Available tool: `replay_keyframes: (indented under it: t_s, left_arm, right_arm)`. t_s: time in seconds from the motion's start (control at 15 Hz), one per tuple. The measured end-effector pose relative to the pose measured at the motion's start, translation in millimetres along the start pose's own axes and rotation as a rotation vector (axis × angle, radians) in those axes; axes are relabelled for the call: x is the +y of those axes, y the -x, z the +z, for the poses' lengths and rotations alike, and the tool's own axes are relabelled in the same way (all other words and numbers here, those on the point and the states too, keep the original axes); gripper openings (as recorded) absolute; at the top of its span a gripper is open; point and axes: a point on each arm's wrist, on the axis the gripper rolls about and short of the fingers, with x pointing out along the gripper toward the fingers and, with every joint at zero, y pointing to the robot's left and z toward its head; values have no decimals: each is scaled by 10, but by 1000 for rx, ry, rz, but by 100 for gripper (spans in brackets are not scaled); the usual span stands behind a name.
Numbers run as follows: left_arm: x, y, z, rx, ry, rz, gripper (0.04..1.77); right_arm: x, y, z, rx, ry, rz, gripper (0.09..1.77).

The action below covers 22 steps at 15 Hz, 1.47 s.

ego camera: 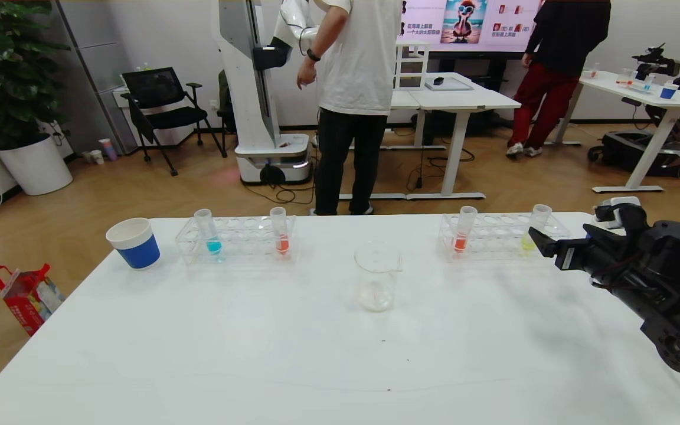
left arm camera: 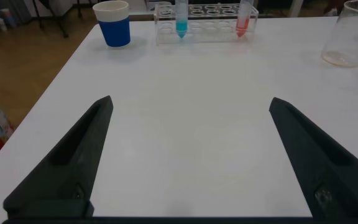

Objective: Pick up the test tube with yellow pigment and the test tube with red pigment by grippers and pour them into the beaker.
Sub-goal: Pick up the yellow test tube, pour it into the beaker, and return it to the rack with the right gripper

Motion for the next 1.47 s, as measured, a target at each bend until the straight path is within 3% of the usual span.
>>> replay_keyframes:
  t_s: [0.4, 0.87, 0.93, 1.0, 1.13, 1.2, 1.27, 1.47]
  left_arm:
    - [0, 0, 0, 0, 0, 0, 175]
    - [0, 0, 0, 0, 0, 0, 175]
    - [0, 0, 0, 0, 0, 0, 175]
    - [0, 0, 0, 0, 0, 0, 175]
    - [0, 0, 0, 0, 0, 0, 175]
    - [0, 0, 0, 0, 0, 0, 175]
    - [0, 0, 0, 0, 0, 0, 175]
    - [0, 0, 0, 0, 0, 0, 175]
  right_arm:
    - [-47, -408, -101, -46, 2, 108, 174]
    - [-120, -745, -165, -104, -4, 109, 173]
    - [-121, -760, -163, -109, -3, 119, 159]
    - [-119, -769, -155, -115, -2, 124, 130]
    - [-99, -774, -138, -122, 0, 129, 48]
    - [-91, -771, -131, -123, 0, 131, 37]
    - [-82, -765, -127, -123, 0, 133, 59]
    - [-73, -746, -105, -125, 1, 130, 51]
